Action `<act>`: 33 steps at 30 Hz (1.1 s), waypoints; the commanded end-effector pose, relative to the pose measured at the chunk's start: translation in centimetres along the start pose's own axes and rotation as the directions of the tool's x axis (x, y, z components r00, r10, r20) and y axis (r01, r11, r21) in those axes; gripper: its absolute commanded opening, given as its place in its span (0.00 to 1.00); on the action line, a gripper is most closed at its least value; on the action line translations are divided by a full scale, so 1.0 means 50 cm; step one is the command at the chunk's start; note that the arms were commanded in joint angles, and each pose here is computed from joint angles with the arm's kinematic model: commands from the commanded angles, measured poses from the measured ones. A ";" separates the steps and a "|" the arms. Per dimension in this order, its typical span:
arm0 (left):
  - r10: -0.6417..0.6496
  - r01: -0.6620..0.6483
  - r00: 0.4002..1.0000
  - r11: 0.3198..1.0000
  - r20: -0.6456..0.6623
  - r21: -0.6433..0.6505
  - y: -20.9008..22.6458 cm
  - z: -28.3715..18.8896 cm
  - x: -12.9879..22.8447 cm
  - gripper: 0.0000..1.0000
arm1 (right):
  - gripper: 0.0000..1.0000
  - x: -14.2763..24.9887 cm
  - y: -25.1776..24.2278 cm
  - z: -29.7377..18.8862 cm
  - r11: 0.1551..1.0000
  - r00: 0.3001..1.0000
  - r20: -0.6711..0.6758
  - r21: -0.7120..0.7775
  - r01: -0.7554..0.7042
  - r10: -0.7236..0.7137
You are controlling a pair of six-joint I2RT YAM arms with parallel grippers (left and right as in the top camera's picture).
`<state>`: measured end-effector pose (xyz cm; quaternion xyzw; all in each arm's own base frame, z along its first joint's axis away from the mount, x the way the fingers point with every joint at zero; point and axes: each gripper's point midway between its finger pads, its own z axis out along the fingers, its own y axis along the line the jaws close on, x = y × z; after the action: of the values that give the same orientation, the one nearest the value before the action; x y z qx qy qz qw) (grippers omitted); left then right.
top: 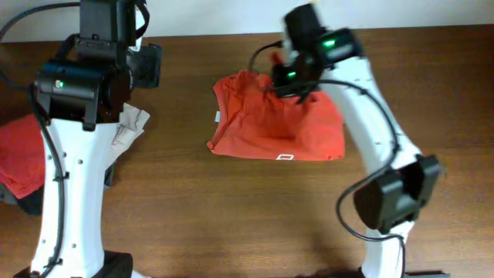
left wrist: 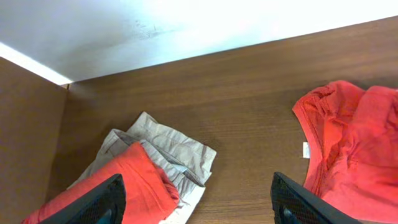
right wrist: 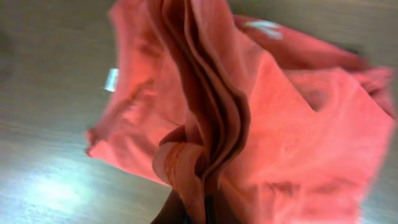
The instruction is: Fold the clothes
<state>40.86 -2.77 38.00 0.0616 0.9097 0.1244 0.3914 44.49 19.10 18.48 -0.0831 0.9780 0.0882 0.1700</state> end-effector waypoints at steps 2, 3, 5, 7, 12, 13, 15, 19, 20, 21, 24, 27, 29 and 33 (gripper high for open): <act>-0.007 0.008 0.998 1.000 0.055 -0.015 0.020 -0.044 -0.013 0.74 | 0.10 0.023 0.090 0.130 1.000 0.998 -0.067 -0.014 0.015 -0.016; -0.009 0.010 0.998 1.000 0.060 -0.015 0.022 -0.049 -0.013 0.74 | 0.31 0.021 0.106 0.155 0.999 0.997 -0.064 -0.021 0.031 -0.032; -0.012 0.013 0.998 1.000 0.070 -0.016 0.025 -0.058 -0.014 0.75 | 0.54 0.026 0.135 0.182 0.997 0.996 -0.067 -0.052 0.055 -0.058; -0.013 0.014 0.997 1.000 0.073 -0.016 0.027 -0.064 -0.013 0.75 | 0.55 0.037 0.160 0.184 0.992 0.993 -0.084 -0.101 0.069 -0.078; -0.013 0.014 0.997 1.000 0.073 -0.016 0.028 -0.068 -0.011 0.74 | 0.56 0.028 0.161 0.114 0.980 0.988 -0.049 -0.144 0.135 -0.144; -0.013 0.014 0.997 1.000 0.073 -0.016 0.028 -0.068 -0.011 0.74 | 0.56 0.025 0.150 0.096 0.981 0.989 -0.042 -0.137 0.134 -0.141; -0.013 0.014 0.997 1.000 0.073 -0.016 0.028 -0.068 -0.011 0.75 | 0.56 0.018 0.116 0.059 0.988 0.993 -0.031 -0.114 0.108 -0.112; -0.012 0.013 0.997 1.000 0.070 -0.015 0.027 -0.066 -0.011 0.79 | 0.65 0.013 0.029 0.024 0.997 0.998 -0.052 -0.078 0.023 -0.027; -0.011 0.012 0.998 1.000 0.066 -0.011 0.025 -0.065 -0.009 0.79 | 0.60 0.017 0.010 0.024 0.998 0.998 -0.067 -0.069 0.003 -0.007; -0.008 0.009 0.998 1.000 0.059 -0.006 0.023 -0.063 -0.006 0.80 | 0.53 0.024 -0.010 0.029 0.998 0.996 -0.093 -0.064 -0.020 0.014; 0.002 -0.002 1.000 1.000 0.029 -0.001 0.017 -0.052 0.004 0.80 | 0.29 0.058 -0.025 0.057 0.992 0.980 -0.190 -0.103 -0.074 0.054; 0.011 -0.011 1.000 1.000 0.003 0.000 0.011 -0.033 0.009 0.80 | 0.20 0.081 0.001 0.097 0.985 0.971 -0.234 -0.151 -0.079 0.042; 0.017 -0.017 1.000 1.000 -0.017 0.002 0.004 -0.015 0.012 0.79 | 0.14 0.104 0.031 0.139 0.979 0.964 -0.264 -0.186 -0.083 0.031; 0.033 -0.032 0.998 0.999 -0.061 0.006 -0.008 0.020 0.022 0.79 | 0.09 0.171 0.101 0.225 0.963 0.942 -0.335 -0.244 -0.113 0.025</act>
<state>39.79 -2.56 37.96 0.0640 0.9138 0.1254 0.3810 42.75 21.17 10.30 -0.0771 0.9807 0.1690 0.0603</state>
